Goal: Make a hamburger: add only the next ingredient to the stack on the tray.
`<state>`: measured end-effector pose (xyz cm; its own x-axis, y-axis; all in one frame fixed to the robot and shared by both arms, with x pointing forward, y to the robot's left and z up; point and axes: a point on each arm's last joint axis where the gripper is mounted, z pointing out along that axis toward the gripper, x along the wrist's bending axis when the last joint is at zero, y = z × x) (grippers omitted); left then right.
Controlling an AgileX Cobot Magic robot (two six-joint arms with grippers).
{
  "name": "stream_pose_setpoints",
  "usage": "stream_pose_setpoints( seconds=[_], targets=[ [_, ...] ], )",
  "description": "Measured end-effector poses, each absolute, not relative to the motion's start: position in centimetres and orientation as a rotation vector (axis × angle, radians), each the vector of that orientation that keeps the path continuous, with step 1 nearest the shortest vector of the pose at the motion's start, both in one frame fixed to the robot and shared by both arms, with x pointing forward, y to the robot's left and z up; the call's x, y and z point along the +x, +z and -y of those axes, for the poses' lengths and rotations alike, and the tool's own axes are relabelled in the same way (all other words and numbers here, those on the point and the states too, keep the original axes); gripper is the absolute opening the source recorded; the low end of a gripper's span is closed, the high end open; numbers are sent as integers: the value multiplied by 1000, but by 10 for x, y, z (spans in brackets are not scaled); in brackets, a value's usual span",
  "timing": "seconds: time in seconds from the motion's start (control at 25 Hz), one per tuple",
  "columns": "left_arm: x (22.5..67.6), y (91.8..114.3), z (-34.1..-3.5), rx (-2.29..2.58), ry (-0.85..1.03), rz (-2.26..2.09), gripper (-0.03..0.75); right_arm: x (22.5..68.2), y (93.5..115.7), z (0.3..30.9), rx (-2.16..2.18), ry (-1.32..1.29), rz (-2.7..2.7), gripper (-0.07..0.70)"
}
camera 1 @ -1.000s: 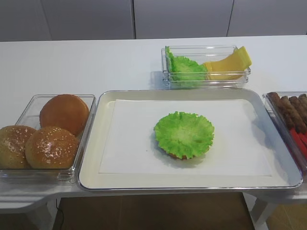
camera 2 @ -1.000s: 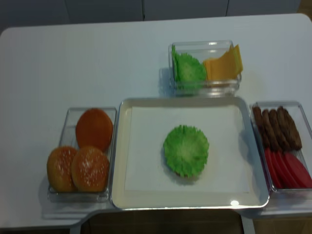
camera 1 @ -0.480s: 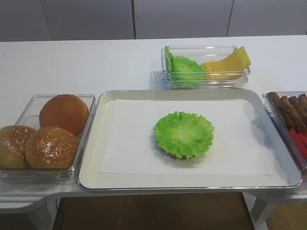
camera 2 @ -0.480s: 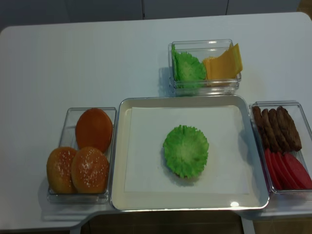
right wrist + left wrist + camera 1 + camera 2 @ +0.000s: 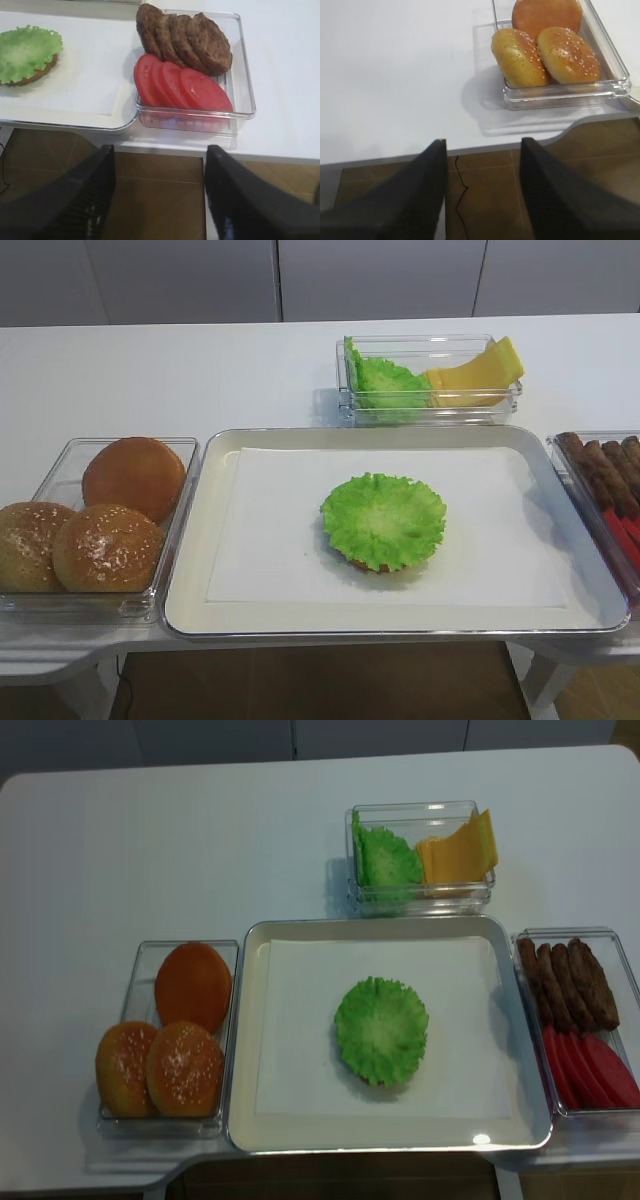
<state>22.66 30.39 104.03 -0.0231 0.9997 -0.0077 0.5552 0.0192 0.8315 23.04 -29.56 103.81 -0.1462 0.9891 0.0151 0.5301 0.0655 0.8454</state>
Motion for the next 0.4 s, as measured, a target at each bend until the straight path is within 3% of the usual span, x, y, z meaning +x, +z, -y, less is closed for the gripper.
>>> stream_pose_setpoints(
  seconds=[0.4],
  targets=[
    [227, 1040, -304, 1607, 875, -1651, 351, 230, 1038, 296, 1518, 976, -1745, 429]
  ],
)
